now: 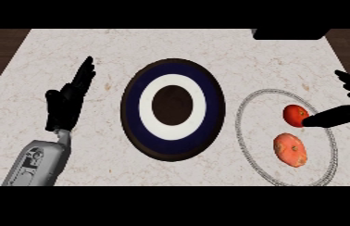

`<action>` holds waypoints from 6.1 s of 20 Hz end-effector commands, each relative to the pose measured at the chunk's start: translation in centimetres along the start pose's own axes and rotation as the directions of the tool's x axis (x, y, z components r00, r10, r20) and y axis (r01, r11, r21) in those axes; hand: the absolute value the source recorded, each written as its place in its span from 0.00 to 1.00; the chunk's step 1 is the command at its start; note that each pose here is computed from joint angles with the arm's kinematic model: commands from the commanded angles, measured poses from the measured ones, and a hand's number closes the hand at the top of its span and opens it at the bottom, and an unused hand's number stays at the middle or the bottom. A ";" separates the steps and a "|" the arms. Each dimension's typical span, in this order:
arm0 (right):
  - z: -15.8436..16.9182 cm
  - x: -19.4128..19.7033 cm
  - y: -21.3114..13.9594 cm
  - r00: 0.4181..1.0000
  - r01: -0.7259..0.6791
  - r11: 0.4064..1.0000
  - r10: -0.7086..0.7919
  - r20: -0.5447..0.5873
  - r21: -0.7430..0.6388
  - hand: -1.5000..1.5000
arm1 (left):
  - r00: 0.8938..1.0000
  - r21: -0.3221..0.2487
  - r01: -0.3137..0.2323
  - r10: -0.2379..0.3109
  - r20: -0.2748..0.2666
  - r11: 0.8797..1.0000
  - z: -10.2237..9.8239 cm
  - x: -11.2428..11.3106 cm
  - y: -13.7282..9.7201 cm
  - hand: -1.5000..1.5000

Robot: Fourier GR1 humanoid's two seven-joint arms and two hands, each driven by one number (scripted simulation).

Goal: Pick the tomato from the placemat and place it in the plate

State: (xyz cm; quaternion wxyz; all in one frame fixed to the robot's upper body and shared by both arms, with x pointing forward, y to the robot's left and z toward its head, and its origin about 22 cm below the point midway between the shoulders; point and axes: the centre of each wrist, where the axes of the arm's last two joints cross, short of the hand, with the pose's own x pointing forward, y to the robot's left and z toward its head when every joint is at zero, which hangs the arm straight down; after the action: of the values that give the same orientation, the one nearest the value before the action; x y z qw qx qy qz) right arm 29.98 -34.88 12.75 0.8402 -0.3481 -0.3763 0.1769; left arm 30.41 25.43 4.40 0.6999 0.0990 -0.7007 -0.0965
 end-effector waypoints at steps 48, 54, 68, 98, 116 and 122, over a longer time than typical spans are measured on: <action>6.4 -7.4 10.3 0.874 -0.106 0.948 0.232 0.427 -0.299 1.00 | 1.000 0.038 0.001 0.000 -0.022 0.999 1.7 -2.0 0.3 0.50; 10.2 -4.9 7.9 0.784 0.082 0.922 0.175 0.595 -0.378 1.00 | 1.000 0.012 0.005 -0.005 0.000 1.000 0.5 -0.2 0.6 0.50; 13.5 7.7 13.0 0.690 0.138 0.985 -0.018 0.724 -0.107 1.00 | 1.000 -0.011 0.003 -0.003 0.008 1.000 -1.2 0.7 0.5 0.50; 7.5 16.2 26.4 0.696 0.335 0.926 -0.368 0.617 0.174 0.00 | 1.000 -0.023 -0.009 0.009 -0.008 1.000 0.4 -0.5 -0.4 0.50; 4.4 -0.4 14.3 0.602 0.665 0.742 -0.600 0.526 0.086 0.00 | 1.000 0.000 0.023 -0.023 0.005 1.000 0.8 -0.7 1.5 0.50; 2.0 -8.0 12.2 0.627 0.632 0.769 -0.578 0.522 0.093 0.00 | 1.000 -0.002 0.016 -0.016 -0.005 1.000 0.6 -1.0 0.9 0.50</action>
State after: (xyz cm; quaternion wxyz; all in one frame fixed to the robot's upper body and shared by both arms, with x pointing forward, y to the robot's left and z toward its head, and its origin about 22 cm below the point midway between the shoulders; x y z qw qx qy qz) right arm 25.76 -26.40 1.98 0.6961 -0.1831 -0.6917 -0.0589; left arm 30.03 25.95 3.90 0.6994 0.1027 -0.7006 -0.0974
